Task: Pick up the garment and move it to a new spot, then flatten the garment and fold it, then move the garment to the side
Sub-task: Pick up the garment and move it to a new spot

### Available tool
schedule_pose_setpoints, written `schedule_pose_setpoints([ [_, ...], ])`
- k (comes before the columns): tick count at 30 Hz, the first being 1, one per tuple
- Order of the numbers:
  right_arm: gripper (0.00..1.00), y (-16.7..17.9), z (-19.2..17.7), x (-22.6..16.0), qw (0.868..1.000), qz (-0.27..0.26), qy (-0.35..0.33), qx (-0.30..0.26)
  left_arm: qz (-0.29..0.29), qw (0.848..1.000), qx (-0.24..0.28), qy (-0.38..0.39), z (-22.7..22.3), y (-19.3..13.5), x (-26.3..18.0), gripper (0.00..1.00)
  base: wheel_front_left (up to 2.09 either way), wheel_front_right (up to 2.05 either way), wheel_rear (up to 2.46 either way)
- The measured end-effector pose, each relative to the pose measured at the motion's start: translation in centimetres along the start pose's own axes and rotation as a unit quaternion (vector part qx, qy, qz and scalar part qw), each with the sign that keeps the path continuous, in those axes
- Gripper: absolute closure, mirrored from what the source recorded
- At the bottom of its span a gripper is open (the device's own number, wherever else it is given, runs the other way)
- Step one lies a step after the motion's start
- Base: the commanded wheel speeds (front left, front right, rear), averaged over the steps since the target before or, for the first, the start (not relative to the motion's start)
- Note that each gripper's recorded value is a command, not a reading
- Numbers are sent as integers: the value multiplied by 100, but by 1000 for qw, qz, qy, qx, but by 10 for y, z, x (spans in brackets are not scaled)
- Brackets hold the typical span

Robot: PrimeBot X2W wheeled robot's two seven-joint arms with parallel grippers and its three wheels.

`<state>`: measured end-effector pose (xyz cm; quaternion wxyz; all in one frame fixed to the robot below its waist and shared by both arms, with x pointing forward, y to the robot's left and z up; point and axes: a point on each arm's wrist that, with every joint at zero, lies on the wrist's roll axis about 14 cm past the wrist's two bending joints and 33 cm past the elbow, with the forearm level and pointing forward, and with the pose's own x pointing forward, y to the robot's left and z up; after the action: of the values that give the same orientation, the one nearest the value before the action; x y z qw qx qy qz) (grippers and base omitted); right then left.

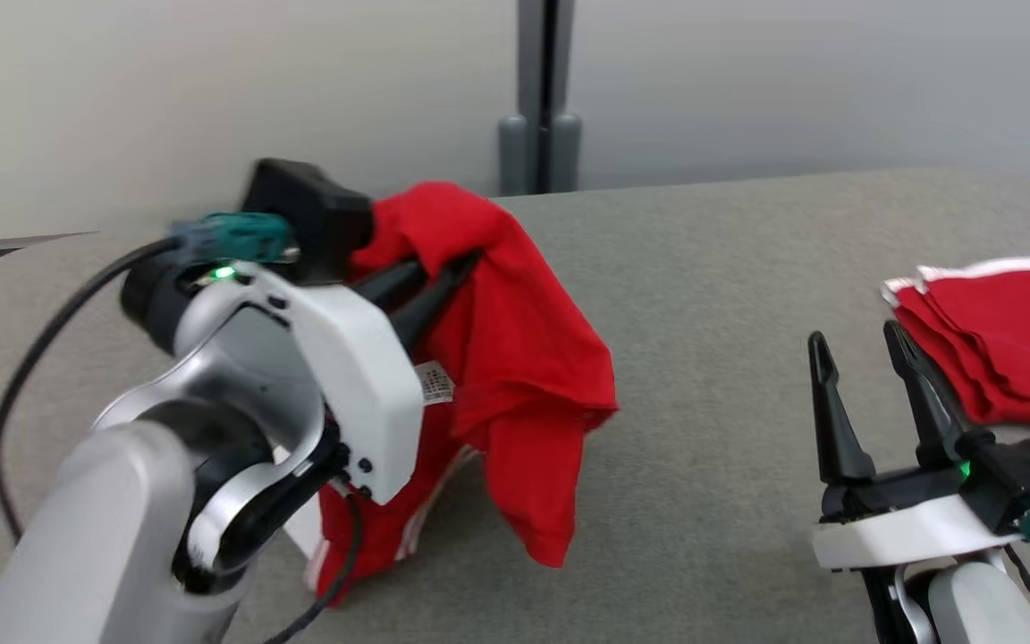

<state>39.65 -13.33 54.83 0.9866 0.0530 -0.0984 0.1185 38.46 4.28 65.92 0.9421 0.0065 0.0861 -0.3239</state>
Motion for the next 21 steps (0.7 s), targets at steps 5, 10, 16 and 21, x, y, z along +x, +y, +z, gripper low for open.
schedule_pose_setpoints([
  [5, 0, -18, 6, 1, 1000, -28, -9, 1, -59, 995, 24, 72, -25, -11, 52, 100, 0, 0, 0],
  [10, 0, -40, 3, -2, 998, -60, -3, 1, -67, 988, 61, 124, -44, 6, 111, 100, 0, 0, 0],
  [16, 0, -64, -10, -10, 995, -98, 19, -1, -9, 974, 104, 200, -92, 69, 168, 100, 0, 0, 0],
  [21, 0, -80, -25, -21, 991, -126, 45, -5, 17, 976, 112, 184, -113, 94, 209, 0, 0, 0, 0],
])
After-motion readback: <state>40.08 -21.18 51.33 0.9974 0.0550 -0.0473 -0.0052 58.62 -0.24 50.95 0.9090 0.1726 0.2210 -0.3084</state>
